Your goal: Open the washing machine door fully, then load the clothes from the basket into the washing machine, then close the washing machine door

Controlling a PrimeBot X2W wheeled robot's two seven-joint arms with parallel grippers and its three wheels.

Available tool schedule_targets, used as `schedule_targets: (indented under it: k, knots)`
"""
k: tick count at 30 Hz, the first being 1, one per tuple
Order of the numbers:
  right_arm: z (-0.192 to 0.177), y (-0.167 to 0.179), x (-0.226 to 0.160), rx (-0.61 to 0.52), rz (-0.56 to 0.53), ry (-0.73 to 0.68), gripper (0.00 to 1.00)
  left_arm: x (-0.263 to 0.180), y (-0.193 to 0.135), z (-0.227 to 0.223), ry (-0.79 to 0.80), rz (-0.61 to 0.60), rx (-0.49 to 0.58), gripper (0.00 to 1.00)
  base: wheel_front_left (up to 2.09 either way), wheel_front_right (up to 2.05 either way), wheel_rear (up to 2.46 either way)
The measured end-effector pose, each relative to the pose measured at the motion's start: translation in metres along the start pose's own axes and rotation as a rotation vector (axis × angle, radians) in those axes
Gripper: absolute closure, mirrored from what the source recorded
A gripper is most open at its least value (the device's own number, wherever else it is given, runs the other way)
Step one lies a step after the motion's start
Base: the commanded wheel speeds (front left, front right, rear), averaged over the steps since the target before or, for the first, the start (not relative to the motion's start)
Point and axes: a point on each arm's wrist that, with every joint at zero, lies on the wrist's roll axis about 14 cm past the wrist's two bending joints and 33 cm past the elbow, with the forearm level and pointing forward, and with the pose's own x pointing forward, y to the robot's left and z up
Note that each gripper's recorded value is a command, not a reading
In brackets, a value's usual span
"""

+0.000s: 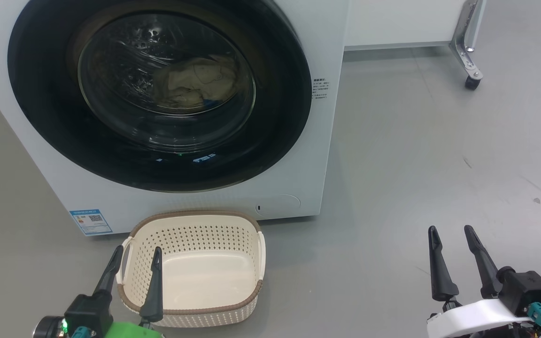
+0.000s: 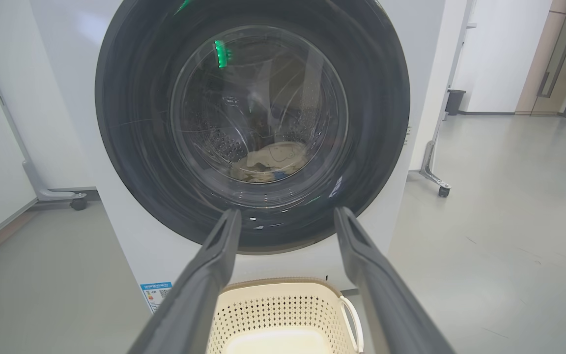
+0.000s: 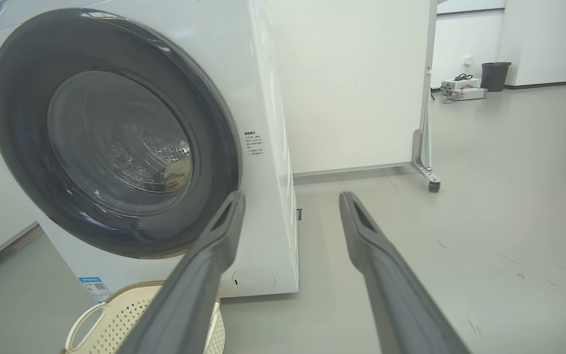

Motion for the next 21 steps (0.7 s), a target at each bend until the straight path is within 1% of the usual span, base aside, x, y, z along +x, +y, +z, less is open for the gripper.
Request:
schedule_targets:
  k: [5,6,15,18,21]
  knots:
    - [0.0,0.0,-0.001,0.001,0.0,0.002,0.0,0.0,0.0,0.0,0.0,-0.001,0.0,0.0,0.0,0.0,0.0]
    - [-0.001,0.0,-0.002,0.001,-0.002,0.006,1.0,0.0,0.0,0.0,0.0,-0.001,0.0,1.0,0.0,0.0,0.0]
    - [-0.041,-0.004,-0.018,0.03,-0.046,0.128,1.0,-0.018,0.002,-0.042,0.136,0.019,-0.004,1.0,0.0,0.0,0.0]
    - [-0.045,-0.005,-0.022,0.046,-0.056,0.143,1.0,-0.021,0.001,-0.046,0.149,0.026,-0.02,1.0,0.0,0.0,0.0]
    - [-0.046,-0.007,-0.023,0.079,-0.069,0.144,1.0,-0.02,0.002,-0.048,0.159,0.036,-0.058,1.0,0.0,0.0,0.0]
